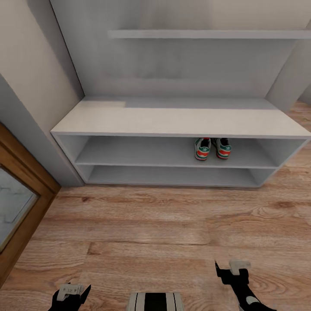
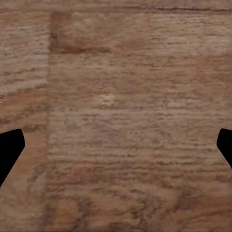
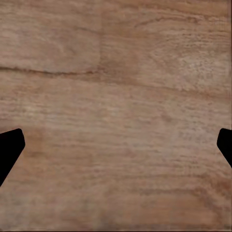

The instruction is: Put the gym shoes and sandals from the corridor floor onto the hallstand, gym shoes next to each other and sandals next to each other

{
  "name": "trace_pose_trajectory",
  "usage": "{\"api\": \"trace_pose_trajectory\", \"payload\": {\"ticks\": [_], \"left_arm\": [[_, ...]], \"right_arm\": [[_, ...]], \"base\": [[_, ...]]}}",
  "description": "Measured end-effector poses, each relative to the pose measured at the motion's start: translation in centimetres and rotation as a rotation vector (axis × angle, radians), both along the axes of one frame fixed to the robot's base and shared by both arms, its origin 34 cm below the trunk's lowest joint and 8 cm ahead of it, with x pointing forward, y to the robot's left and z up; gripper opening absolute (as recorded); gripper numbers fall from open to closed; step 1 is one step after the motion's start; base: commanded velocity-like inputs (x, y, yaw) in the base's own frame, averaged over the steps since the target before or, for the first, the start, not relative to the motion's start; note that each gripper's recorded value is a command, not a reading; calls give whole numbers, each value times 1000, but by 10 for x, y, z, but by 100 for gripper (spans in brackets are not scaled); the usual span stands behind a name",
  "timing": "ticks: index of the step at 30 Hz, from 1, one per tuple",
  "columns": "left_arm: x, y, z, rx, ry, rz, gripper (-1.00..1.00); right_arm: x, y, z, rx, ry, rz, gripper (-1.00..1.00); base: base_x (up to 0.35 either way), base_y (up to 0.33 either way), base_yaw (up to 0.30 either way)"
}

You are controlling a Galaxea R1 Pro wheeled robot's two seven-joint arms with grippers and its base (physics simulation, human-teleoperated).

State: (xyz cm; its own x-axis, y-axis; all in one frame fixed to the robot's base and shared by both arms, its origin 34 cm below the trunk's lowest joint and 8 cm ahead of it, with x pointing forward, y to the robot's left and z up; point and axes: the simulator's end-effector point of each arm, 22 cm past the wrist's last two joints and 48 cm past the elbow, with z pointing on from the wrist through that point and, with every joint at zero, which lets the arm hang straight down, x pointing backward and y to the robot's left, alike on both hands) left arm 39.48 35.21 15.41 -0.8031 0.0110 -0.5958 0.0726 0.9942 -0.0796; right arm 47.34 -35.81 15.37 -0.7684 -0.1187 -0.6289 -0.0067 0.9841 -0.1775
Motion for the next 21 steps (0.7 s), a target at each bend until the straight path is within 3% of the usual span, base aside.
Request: {"api": "trace_pose_trajectory", "payload": {"ticks": [3,21], "left_arm": [[-9,-2,-5,2,17,18,100],[-13,-2,-6,5,25,26,100]], "right_arm": [[-30,1,-3,9,-4,-12,100],[-37,3,-4,13,-4,-17,100]], "base": [[0,0,0],[0,0,-34]]}}
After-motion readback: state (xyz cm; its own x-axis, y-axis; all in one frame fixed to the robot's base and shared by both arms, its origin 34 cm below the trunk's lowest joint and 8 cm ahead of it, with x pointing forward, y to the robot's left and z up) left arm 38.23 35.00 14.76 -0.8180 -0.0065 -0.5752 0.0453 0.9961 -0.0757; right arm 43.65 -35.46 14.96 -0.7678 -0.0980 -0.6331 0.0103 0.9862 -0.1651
